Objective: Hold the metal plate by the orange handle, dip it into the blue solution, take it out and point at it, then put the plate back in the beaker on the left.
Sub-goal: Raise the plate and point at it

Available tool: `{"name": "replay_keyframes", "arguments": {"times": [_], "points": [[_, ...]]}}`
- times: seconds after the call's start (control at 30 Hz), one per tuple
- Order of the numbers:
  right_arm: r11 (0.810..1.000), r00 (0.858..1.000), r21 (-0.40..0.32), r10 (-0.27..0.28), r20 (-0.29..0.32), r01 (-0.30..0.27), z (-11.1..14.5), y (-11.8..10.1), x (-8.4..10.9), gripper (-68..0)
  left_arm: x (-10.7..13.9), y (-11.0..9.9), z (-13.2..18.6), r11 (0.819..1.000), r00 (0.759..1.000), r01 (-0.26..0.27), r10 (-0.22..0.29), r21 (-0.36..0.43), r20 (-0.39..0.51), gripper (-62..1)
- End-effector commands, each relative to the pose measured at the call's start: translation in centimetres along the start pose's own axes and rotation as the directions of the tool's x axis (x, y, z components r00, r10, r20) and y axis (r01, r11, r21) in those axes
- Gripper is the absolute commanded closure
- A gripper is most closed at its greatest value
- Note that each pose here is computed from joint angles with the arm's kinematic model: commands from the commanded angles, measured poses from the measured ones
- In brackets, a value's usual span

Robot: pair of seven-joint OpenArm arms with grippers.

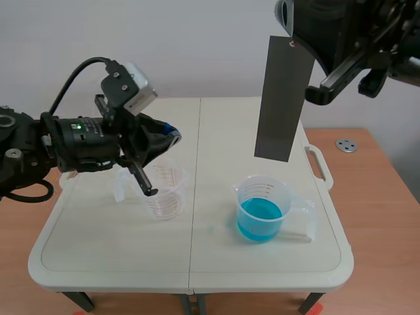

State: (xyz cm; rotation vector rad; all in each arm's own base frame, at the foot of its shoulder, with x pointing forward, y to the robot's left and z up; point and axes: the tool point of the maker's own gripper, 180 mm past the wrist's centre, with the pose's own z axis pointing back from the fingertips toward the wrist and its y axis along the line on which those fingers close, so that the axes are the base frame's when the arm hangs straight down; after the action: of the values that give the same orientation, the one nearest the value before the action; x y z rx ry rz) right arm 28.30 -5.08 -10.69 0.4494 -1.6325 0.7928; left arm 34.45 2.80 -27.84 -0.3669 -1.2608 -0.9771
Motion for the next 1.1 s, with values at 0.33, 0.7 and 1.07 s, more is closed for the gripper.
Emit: {"name": "replay_keyframes", "arguments": {"times": [0.33,0.7,1.07], "points": [[1.0,0.999,0.006,0.025,0.042,-0.025,0.1,0.0,1.4,-1.3,-3.9,4.1,10.9,0.961,0.997,0.02,0.002,0.277,-0.077,-2.1],[1.0,0.998,0.005,0.031,0.051,-0.031,0.0,-0.1,1.7,-1.3,-10.1,1.9,21.2,0.924,0.954,-0.011,0.124,0.382,-0.273,-2.1],[0.997,0.992,0.029,0.064,0.111,-0.068,-1.0,0.0,3.6,-1.3,-15.0,-6.9,27.1,0.93,0.846,-0.156,0.3,0.333,-0.442,-2.1]]}}
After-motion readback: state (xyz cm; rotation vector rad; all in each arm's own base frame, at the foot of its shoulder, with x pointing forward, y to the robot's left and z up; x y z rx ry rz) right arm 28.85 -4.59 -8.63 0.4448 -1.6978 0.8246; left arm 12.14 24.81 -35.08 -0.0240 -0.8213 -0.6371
